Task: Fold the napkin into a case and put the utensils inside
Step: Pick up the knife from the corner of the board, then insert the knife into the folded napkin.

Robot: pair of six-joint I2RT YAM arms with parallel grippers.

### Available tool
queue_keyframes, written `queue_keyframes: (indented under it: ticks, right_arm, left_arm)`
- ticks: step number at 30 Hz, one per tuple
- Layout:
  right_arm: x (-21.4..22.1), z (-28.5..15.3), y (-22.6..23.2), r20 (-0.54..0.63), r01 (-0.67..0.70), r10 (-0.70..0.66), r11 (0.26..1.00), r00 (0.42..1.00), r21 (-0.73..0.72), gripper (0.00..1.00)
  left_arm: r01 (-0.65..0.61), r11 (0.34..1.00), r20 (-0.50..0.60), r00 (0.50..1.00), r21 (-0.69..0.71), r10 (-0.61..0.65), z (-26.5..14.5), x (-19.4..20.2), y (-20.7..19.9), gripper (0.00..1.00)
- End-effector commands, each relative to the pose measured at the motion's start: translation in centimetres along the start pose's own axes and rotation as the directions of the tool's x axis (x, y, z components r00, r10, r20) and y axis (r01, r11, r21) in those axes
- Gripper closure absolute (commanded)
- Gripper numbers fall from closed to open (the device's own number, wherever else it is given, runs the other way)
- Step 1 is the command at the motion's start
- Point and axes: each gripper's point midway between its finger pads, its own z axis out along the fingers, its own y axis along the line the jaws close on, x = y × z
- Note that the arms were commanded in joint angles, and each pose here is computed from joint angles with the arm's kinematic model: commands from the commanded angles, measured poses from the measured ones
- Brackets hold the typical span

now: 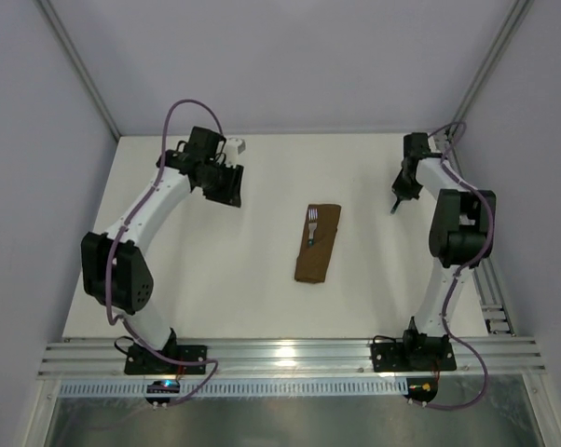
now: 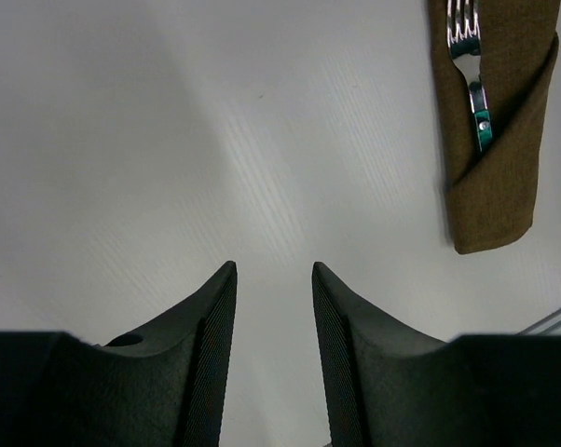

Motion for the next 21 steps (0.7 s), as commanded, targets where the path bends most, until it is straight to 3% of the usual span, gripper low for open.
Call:
queue_keyframes:
  ticks: [1, 3, 5, 9, 11, 14, 15, 18, 21]
  right_arm:
    - [-2.9, -8.7, 1.3, 0.259, -0.016, 0.048, 0.992, 0.965, -0.123, 0.96]
    - [1.8, -9.3, 1.4, 0.231, 0.023, 0.008, 0.991, 0.973, -0.132, 0.96]
    - [3.2, -11.9, 1.5, 0.277, 0.032, 0.011, 0.988, 0.961, -0.153, 0.96]
    - [9.5, -12.9, 2.5, 0.224, 0.076, -0.03, 0.976, 0.974, -0.203, 0.96]
    - [10.3, -12.4, 2.1, 0.211, 0.052, -0.009, 0.979, 0.977, -0.197, 0.96]
    - [8.0, -11.8, 2.7, 0.234, 0.11, -0.072, 0.982, 0.97, -0.156, 0.95]
    - [7.8, -11.4, 2.8, 0.203, 0.12, -0.09, 0.983, 0.975, -0.139, 0.76]
    - [9.7, -9.9, 4.8, 0.064, 0.167, -0.159, 0.972, 0.985, -0.164, 0.53]
    - [12.1, -8.9, 5.5, 0.012, 0.191, -0.191, 0.972, 0.982, -0.138, 0.48]
  left_arm:
    - [-0.005, 0.992, -0.039, 0.999, 0.123, 0.009, 1.5, 0.3, -3.6, 0.6]
    - [-0.004, 0.99, -0.05, 0.999, 0.138, 0.011, 2.8, 0.4, -4.4, 0.6]
    - [-0.029, 0.987, -0.055, 0.998, 0.156, 0.038, 3.8, 0.6, -5.9, 0.61]
    - [-0.058, 0.98, -0.084, 0.994, 0.19, 0.075, 6.4, 1.0, -8.4, 0.61]
    - [-0.057, 0.975, -0.117, 0.99, 0.215, 0.084, 7.5, 1.5, -9.4, 0.61]
    - [-0.039, 0.974, -0.147, 0.987, 0.223, 0.073, 8.1, 2.1, -9.5, 0.61]
    - [-0.04, 0.975, -0.145, 0.987, 0.217, 0.073, 8.1, 2.1, -9.4, 0.61]
    - [-0.048, 0.977, -0.141, 0.987, 0.208, 0.079, 8.2, 2.5, -9.1, 0.61]
    - [-0.05, 0.975, -0.135, 0.988, 0.215, 0.08, 8.1, 2.6, -9.2, 0.61]
